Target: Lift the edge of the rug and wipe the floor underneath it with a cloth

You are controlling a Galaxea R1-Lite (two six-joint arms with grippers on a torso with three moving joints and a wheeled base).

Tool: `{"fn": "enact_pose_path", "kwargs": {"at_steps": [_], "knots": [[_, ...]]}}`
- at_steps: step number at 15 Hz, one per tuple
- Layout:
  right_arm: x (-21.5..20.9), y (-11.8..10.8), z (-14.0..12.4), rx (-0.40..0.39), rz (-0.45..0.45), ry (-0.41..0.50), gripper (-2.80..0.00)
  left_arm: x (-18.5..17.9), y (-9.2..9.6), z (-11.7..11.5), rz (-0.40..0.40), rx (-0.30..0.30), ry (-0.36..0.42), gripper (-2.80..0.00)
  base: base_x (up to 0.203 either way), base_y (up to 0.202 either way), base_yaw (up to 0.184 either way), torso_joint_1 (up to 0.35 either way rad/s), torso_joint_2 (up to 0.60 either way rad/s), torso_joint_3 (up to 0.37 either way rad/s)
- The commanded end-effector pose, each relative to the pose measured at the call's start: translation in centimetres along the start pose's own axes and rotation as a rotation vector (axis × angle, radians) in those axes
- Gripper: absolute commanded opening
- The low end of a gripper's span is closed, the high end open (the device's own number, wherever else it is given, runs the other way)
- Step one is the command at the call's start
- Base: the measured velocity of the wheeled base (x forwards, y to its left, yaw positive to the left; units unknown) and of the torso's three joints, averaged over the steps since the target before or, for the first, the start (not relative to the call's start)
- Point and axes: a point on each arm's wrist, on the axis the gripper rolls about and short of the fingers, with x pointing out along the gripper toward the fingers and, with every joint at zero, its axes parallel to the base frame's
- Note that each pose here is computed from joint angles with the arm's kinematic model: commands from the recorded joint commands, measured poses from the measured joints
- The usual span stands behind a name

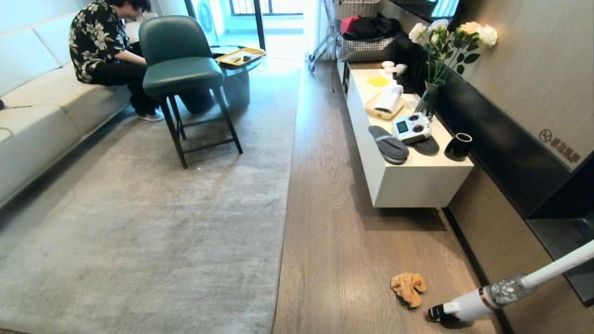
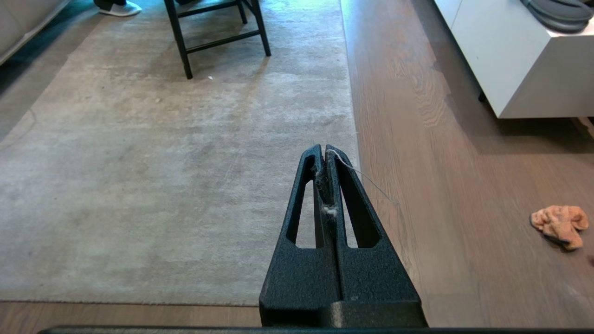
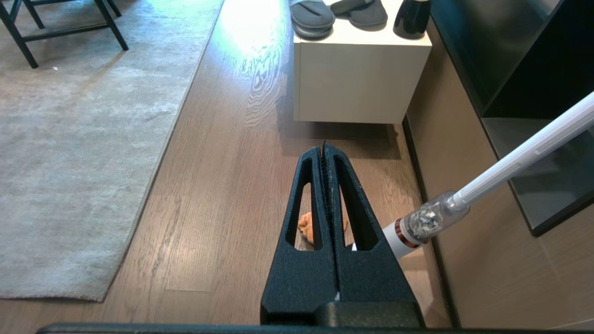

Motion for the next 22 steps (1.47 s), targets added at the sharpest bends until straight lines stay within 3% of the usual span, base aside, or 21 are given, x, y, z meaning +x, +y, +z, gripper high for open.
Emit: {"fn": "enact_pose_path", "kwargs": {"at_steps": [1, 22], "knots": [[0.01, 0.0, 0.01, -0.001, 0.0, 0.001, -2.8, 0.0, 0.0, 0.0, 0.0, 0.0, 0.0, -2.8, 0.0, 0.0, 0.0, 0.105, -0.45, -0.378], [0.01, 0.01, -0.04, -0.039, 0.002, 0.005, -2.8, 0.0, 0.0, 0.0, 0.0, -0.001, 0.0, -2.8, 0.0, 0.0, 0.0, 0.182, -0.52, -0.343]]}}
